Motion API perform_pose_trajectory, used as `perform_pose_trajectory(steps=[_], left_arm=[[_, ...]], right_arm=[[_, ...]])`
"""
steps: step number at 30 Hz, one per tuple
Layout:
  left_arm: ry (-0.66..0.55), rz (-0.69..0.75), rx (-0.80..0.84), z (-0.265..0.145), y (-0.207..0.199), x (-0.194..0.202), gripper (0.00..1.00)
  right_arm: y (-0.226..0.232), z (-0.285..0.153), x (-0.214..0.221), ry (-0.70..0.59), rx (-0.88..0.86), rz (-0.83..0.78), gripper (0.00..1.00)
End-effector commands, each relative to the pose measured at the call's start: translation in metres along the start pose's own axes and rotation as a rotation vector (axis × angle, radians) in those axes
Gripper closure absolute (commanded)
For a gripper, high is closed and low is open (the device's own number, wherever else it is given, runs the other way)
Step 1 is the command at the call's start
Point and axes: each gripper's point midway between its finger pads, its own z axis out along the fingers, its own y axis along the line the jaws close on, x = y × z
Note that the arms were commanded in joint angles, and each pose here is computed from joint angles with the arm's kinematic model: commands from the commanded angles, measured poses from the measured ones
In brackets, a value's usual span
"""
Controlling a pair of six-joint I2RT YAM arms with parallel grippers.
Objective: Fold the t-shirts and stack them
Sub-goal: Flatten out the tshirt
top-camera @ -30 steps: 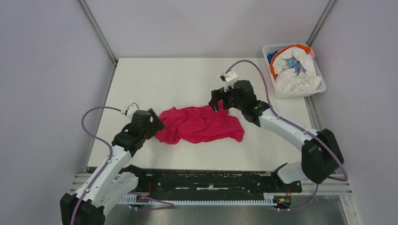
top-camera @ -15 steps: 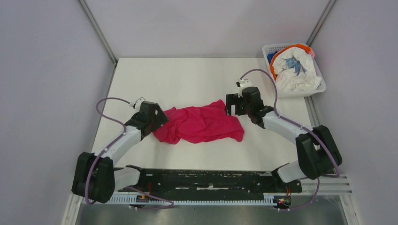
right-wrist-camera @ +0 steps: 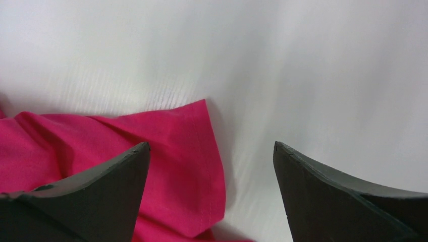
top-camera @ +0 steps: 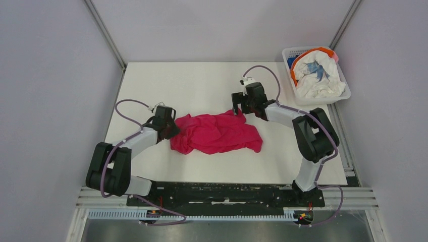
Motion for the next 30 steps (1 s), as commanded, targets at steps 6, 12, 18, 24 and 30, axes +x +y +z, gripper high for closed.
perform_pose_trajectory(steps=[6, 12, 18, 24, 30], left_arm=[[-0.073, 0.039, 0.045, -0.020, -0.008, -0.018, 0.98], [-0.186, 0.011, 0.063, -0.046, -0.014, -0.046, 0.98], [-0.367, -0.051, 0.165, -0.095, -0.033, -0.086, 0.98], [-0.568, -0.088, 0.363, -0.177, -0.060, -0.123, 0.98], [-0.782, -0.129, 0.575, -0.282, -0.074, -0.153, 0.98]], right_arm=[[0.019, 0.025, 0.018, 0.006, 0.089, -0.078, 0.36], [0.019, 0.006, 0.018, -0.068, 0.095, 0.017, 0.92], [-0.007, -0.077, -0.058, -0.341, 0.224, 0.020, 1.00], [-0.006, -0.188, -0.104, -0.639, 0.132, 0.042, 1.00], [-0.002, -0.297, -0.135, -0.881, 0.033, 0.071, 1.00]])
